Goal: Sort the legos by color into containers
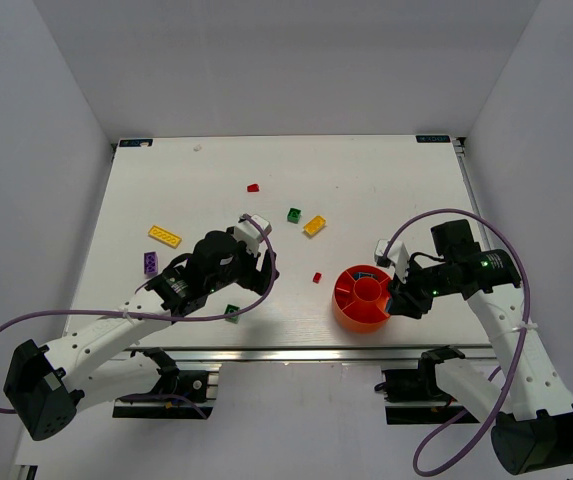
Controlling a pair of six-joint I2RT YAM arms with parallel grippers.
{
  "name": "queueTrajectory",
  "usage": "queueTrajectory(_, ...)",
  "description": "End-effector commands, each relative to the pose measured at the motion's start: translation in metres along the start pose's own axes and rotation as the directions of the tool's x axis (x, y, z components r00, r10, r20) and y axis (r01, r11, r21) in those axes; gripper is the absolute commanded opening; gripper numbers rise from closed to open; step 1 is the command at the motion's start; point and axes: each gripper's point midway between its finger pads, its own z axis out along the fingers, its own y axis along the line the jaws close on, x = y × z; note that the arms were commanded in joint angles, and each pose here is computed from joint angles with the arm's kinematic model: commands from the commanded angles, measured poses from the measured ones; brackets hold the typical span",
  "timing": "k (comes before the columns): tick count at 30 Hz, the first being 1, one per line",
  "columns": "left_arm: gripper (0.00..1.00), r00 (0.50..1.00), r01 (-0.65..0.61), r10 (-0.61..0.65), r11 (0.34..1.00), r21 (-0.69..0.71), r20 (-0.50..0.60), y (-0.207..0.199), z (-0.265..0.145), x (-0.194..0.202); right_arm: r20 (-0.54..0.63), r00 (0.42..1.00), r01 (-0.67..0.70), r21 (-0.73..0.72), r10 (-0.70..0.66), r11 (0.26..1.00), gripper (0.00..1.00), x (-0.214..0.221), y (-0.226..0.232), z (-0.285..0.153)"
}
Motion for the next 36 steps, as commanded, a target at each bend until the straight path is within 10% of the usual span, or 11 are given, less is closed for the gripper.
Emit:
queueTrajectory(1,0.84,0.999,-0.004,0.003,1.0,0.024,0.053,-0.0063,-0.0072,-0.021,0.013,1.0,0.014,-0.006,-0.014,1.0,0.0,-0.0007,0.0041,-0.0004)
queueTrajectory(36,0.84,0.999,-0.01,0.006,0.998,0.069,0.049,-0.0142,-0.0073,-0.0202,0.012,1.0,0.009,-0.002,-0.009,1.0,0.0,0.0002,0.0041,-0.0009)
